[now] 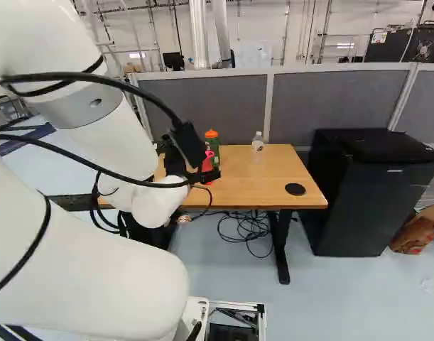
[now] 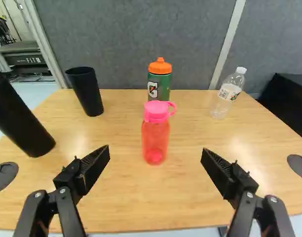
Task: Pick up the green bottle from the table
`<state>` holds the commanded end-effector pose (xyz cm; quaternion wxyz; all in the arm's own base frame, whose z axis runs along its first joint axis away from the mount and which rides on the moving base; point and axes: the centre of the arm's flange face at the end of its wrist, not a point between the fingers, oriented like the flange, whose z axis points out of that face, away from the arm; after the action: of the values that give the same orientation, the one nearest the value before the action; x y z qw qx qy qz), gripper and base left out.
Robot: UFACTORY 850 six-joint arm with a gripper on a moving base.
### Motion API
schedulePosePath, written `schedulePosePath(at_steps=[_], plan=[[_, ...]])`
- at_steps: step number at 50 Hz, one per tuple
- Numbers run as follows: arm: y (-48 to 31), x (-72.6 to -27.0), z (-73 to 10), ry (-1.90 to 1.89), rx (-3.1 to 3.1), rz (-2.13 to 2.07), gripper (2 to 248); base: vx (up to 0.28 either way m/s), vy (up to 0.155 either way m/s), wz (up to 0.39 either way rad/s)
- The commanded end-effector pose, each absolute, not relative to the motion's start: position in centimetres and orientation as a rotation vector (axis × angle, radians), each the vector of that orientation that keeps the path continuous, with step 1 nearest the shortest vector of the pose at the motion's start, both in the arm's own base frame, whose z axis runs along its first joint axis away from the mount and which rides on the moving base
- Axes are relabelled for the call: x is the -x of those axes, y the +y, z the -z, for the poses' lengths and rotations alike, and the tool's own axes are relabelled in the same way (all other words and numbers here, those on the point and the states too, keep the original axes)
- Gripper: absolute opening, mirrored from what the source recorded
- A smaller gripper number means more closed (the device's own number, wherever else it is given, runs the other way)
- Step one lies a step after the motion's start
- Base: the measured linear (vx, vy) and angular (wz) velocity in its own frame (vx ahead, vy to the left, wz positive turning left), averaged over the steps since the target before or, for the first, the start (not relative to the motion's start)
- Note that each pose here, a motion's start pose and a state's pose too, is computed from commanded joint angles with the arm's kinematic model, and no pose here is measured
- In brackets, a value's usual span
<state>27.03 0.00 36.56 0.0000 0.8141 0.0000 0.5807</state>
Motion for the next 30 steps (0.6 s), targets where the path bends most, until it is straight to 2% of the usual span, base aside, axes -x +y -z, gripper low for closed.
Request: schedulePosePath(at_steps=[9,30], plan=[[0.0,-27.3,-36.6,0.000,-2.559,-1.823,247,0.123,0.001,-0.016],[0.0,-28.4,-38.1,0.000,-2.521,-1.875,247,0.003,0.000,0.000]])
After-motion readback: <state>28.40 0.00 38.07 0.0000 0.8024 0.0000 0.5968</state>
